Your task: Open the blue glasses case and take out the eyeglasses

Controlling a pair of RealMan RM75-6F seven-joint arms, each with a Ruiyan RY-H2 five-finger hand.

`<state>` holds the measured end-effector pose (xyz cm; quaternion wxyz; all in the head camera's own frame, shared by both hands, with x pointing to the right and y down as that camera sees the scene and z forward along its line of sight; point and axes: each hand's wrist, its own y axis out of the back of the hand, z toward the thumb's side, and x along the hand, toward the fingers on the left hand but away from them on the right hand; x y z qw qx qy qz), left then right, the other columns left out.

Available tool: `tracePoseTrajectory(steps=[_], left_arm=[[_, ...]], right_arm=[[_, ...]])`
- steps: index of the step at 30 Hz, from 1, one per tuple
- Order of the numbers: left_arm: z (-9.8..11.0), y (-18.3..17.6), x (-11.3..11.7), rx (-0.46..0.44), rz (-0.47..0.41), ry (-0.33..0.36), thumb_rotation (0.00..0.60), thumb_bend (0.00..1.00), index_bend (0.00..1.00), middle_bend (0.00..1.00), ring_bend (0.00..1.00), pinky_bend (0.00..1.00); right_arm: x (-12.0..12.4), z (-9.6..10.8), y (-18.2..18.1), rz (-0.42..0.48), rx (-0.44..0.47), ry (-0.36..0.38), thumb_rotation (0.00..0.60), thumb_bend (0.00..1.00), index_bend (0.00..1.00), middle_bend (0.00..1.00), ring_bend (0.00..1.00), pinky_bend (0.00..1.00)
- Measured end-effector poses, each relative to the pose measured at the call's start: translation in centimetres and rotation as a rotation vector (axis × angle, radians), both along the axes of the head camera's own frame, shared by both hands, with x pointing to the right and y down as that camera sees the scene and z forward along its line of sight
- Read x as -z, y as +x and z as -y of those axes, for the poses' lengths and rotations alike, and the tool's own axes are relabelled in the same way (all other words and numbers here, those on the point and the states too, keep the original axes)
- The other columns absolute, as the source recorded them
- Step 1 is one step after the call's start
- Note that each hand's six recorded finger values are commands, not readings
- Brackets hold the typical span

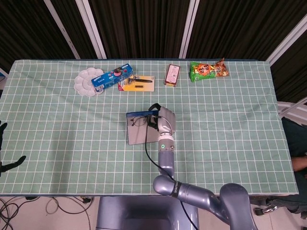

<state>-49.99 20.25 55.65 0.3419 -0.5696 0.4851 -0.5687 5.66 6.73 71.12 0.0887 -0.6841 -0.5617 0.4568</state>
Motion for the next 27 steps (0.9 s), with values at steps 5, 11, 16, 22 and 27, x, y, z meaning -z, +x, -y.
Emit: tracePoseTrajectory(steps=[5, 11, 16, 22, 27], left_arm=[[0.01, 0.01, 0.01, -0.001, -0.001, 0.001, 0.600, 0.01, 0.00, 0.00, 0.00, 0.00], [0.03, -0.01, 0.01, -0.001, -0.001, 0.001, 0.600, 0.01, 0.00, 0.00, 0.00, 0.00], [0.02, -0.04, 0.02, 0.001, -0.003, 0.001, 0.600, 0.01, 0.00, 0.00, 0.00, 0.00], [0.01, -0.03, 0.02, 0.000, -0.004, 0.000, 0.600, 0.01, 0.00, 0.00, 0.00, 0.00], [0.04, -0.05, 0.04, 0.001, -0.004, 0.001, 0.600, 0.01, 0.00, 0.00, 0.00, 0.00]], right_arm=[[-0.04, -0.08, -0.04, 0.007, 0.000, 0.001, 0.600, 0.51, 0.63, 0.99, 1.00, 0.97], [0.08, -0.15, -0.21, 0.018, 0.008, 0.019, 0.600, 0.51, 0.63, 0.99, 1.00, 0.97], [-0.05, -0.46, -0.44, 0.025, 0.047, 0.038, 0.600, 0.51, 0.63, 0.99, 1.00, 0.97], [-0.34, -0.67, -0.27, 0.014, 0.053, 0.031, 0.600, 0.51, 0.63, 0.98, 1.00, 0.97], [-0.38, -0.70, -0.17, 0.006, 0.056, 0.030, 0.600, 0.51, 0.63, 0.98, 1.00, 0.97]])
